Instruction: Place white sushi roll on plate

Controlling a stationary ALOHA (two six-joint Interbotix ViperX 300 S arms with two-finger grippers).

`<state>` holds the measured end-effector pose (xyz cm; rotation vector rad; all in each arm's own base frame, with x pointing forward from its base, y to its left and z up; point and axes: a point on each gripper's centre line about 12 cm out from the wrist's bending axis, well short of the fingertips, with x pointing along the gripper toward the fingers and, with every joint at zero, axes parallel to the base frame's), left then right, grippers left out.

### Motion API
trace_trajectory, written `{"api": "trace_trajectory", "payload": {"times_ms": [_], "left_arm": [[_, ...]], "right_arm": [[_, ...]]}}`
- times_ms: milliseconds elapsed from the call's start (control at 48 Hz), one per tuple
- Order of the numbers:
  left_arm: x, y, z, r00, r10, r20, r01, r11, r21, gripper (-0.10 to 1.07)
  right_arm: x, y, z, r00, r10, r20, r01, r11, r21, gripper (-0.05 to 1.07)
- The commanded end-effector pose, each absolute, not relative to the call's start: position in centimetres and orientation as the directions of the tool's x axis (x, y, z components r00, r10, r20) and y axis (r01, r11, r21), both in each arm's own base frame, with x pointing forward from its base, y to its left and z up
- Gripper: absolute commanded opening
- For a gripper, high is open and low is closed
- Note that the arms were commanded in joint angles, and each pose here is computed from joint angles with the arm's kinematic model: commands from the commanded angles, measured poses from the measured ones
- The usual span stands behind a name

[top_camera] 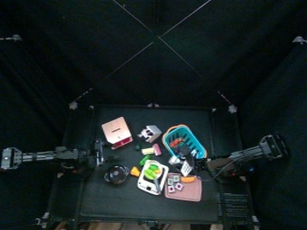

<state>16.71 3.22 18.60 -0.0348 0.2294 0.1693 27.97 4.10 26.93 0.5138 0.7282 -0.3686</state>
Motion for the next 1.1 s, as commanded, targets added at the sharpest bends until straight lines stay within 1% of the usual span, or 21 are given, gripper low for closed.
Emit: {"api": "trace_trajectory", "payload": {"times_ms": [0, 146, 312, 417, 542, 708, 792, 896, 958, 1083], "left_arm": [[17.0, 3.3, 19.3, 0.964, 0.163, -0.211, -0.17, 0.985, -0.017, 0.98], [17.0, 3.3, 19.2, 0.963, 0.163, -0.213, -0.17, 0.985, -0.017, 0.98], [17.0, 3.3, 19.2, 0.963, 0.163, -0.213, -0.17, 0.985, -0.016, 0.98], [17.0, 3.3, 19.1, 0.963, 0.163, -0.214, -0.17, 0.985, -0.017, 0.98], [16.9, 3.3, 19.1, 0.963, 0.162, -0.216, -0.17, 0.985, -0.016, 0.98], [16.9, 3.3, 19.1, 0.962, 0.163, -0.217, -0.171, 0.985, -0.017, 0.98], [16.9, 3.3, 19.1, 0.963, 0.162, -0.216, -0.17, 0.985, -0.016, 0.98], [16.9, 3.3, 19.0, 0.962, 0.163, -0.219, -0.171, 0.985, -0.018, 0.98], [16.9, 3.3, 18.9, 0.962, 0.163, -0.22, -0.171, 0.985, -0.018, 0.98], [16.9, 3.3, 19.0, 0.962, 0.163, -0.217, -0.171, 0.985, -0.018, 0.98]], "right_arm": [[27.5, 6.1, 27.4, 0.717, -0.073, -0.693, 0.424, 0.835, 0.35, 0.54], [26.5, 8.3, 25.7, 0.668, -0.014, -0.744, 0.405, 0.846, 0.347, 0.54], [25.4, 10.3, 22.6, 0.543, 0.046, -0.839, 0.473, 0.808, 0.351, 0.54], [24.6, 11.7, 20.6, 0.446, 0.069, -0.892, 0.509, 0.801, 0.316, 0.54], [24.2, 13.1, 18.9, 0.375, 0.077, -0.924, 0.517, 0.81, 0.277, 0.54], [24.1, 14.1, 17.3, 0.312, 0.076, -0.947, 0.533, 0.811, 0.241, 0.55], [24.0, 14.1, 16.0, 0.268, 0.054, -0.962, 0.559, 0.805, 0.201, 0.55], [24.1, 14.0, 15.2, 0.244, 0.033, -0.969, 0.574, 0.801, 0.172, 0.55], [24.2, 14.0, 14.9, 0.24, 0.024, -0.97, 0.578, 0.799, 0.163, 0.58], [24.7, 14.3, 14.6, 0.252, 0.028, -0.967, 0.58, 0.795, 0.175, 0.68]]}}
